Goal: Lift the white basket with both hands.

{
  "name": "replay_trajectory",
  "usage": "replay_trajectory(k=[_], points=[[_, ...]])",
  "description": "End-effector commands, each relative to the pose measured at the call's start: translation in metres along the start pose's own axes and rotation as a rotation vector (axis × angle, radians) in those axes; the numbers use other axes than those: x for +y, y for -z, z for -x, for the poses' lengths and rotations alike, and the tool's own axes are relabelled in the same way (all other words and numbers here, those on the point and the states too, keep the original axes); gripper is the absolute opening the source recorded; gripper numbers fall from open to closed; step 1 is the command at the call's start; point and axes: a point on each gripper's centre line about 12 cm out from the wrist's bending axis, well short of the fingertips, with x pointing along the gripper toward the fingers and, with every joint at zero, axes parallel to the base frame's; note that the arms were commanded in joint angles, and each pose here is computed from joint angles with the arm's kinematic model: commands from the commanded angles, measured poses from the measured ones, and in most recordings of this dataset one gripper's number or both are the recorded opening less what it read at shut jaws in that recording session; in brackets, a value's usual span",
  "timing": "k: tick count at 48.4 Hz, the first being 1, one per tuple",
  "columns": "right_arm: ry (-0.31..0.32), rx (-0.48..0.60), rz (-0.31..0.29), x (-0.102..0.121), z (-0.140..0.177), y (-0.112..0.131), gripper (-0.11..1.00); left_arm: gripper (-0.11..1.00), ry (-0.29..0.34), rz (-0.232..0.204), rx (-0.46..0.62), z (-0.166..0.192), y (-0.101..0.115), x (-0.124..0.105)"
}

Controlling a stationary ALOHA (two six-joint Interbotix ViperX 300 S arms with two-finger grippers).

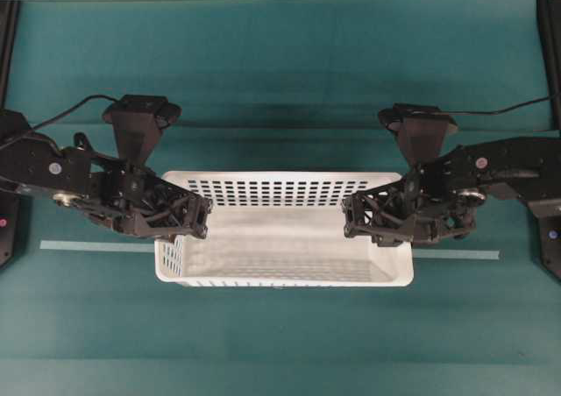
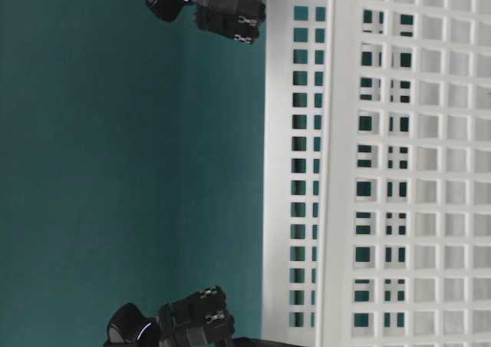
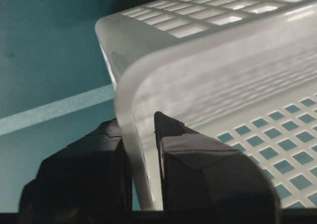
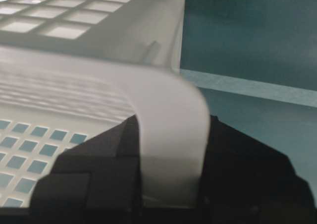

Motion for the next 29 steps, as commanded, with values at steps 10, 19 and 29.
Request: replay_trajectory(k=[10,19,29], points=[[0.001,-0.011,0.041,0.0011,-0.0028,0.0057,0.16,0.06,0.016,-0.025,-0.009,0.0025,0.0005,-0.0045],[-0.019,-0.016,0.042,0.0038,-0.0029,0.0051,0.16,0.06,0.019,-0.029,-0.009,0.0033,0.0014,-0.0045],[-0.012,-0.014,0.049,0.0038,-0.0052,0.0074,0.16,0.06,0.013,-0.031,-0.006,0.002,0.0029,-0.003]])
